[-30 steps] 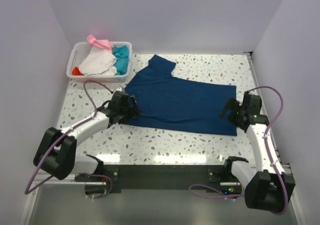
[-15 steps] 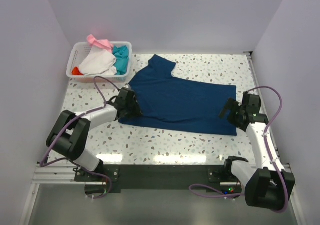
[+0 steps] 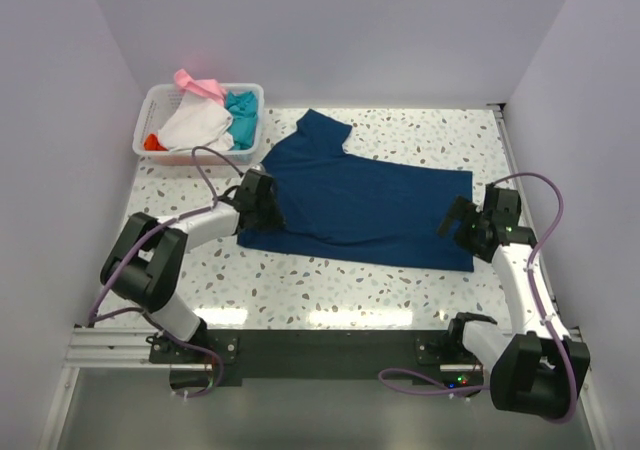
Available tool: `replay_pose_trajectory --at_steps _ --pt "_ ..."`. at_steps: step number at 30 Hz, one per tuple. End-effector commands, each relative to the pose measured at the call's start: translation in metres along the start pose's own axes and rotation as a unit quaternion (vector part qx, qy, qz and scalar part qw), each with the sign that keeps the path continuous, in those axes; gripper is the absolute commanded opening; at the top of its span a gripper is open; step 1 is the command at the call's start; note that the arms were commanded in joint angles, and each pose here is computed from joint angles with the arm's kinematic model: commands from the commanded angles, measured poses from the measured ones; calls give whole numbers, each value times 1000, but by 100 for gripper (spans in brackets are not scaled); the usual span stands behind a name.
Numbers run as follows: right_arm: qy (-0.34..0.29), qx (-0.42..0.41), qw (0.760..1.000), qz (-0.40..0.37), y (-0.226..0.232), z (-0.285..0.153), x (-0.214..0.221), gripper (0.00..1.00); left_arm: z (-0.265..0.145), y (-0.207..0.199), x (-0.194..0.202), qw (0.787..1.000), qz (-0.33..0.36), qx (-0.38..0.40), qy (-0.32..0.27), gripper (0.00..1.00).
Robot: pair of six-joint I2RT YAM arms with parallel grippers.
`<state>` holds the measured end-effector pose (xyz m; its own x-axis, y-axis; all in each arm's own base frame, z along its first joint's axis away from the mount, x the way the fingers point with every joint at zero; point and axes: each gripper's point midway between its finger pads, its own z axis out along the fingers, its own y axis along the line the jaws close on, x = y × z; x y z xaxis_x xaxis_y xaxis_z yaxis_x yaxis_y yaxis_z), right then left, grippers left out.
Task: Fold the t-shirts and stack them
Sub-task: Fold the tshirt
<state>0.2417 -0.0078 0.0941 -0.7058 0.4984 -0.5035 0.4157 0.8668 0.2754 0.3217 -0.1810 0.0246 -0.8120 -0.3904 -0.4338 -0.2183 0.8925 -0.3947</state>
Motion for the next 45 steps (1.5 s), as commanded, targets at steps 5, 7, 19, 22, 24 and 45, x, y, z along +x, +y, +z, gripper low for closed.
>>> replay_pose_trajectory --at_steps 5,7,19,22,24,45 --pt "-4 -11 1000 -9 6 -2 -6 99 2 -19 -25 1000 15 5 -27 19" --pt "-3 -10 1000 -9 5 -2 -6 99 4 -21 -27 999 18 7 -26 1" --pt "8 -22 1000 -11 9 1 -2 99 17 -73 -48 996 50 59 -39 0" --pt "8 -23 1000 -11 9 1 -3 99 23 -86 -50 995 58 70 -35 0" --pt "10 -22 1000 -13 9 2 -2 99 25 -97 -56 994 61 78 -41 0" --pt "24 -10 1000 -9 4 8 2 99 62 -148 -58 986 117 116 -27 8"
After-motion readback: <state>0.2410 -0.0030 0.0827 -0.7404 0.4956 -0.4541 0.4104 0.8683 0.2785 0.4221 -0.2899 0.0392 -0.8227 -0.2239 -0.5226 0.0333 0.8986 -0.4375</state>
